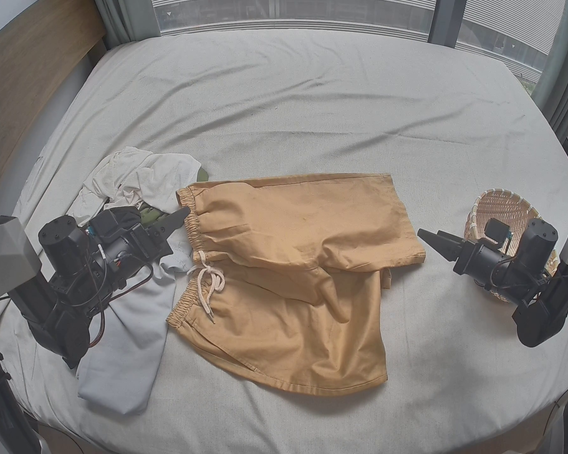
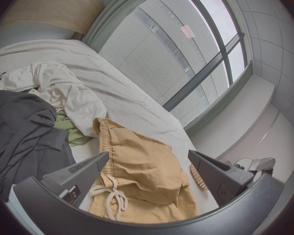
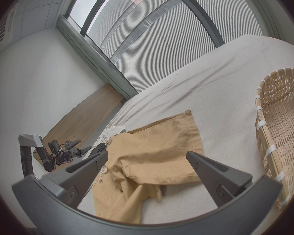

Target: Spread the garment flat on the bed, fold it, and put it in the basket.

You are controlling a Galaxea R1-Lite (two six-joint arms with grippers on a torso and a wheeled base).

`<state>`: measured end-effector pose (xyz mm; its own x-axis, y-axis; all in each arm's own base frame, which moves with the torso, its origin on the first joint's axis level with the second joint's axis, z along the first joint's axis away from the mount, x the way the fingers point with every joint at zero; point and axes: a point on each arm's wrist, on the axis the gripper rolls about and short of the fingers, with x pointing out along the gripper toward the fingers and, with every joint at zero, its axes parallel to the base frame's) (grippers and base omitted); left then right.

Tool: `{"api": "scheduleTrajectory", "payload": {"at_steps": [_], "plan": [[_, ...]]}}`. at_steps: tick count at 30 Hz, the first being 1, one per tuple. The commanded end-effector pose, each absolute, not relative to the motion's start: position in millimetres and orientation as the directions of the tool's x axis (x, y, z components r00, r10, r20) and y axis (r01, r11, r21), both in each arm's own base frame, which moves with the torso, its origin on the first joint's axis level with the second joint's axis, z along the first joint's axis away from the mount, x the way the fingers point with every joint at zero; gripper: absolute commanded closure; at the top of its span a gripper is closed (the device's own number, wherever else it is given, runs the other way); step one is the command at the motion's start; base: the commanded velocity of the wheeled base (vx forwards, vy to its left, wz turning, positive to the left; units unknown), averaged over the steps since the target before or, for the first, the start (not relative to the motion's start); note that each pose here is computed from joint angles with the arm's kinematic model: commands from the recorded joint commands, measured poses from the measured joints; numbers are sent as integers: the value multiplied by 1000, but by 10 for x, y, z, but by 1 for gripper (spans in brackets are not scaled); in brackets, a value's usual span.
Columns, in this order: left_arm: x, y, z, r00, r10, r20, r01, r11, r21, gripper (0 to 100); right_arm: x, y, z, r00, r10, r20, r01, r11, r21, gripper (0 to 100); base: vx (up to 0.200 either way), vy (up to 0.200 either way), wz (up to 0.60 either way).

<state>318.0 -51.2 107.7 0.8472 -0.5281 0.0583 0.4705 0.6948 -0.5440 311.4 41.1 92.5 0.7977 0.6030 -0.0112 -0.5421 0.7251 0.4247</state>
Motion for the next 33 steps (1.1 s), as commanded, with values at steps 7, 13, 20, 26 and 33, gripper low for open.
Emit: {"api": "scheduleTrajectory", "payload": {"at_steps": [7,13,20,26,33], "plan": [[3030,-651,1061,816,-577,35,496,669,-553,0,3122,444,691,780,621,-81,-523,717,460,0,0,0,0],[2987,-738,979,800,-601,3,497,660,-563,0,3117,457,588,762,638,-112,-524,708,474,0,0,0,0],[3014,-744,865,801,-598,-32,488,683,-543,0,3153,495,354,744,646,-171,-535,729,428,0,0,0,0],[3014,-748,860,800,-599,-33,496,691,-526,0,3182,628,142,708,673,-215,-544,713,441,0,0,0,0],[3015,-749,879,800,-599,-26,499,690,-524,0,3266,693,70,700,681,-213,-554,707,440,0,0,0,0]]}}
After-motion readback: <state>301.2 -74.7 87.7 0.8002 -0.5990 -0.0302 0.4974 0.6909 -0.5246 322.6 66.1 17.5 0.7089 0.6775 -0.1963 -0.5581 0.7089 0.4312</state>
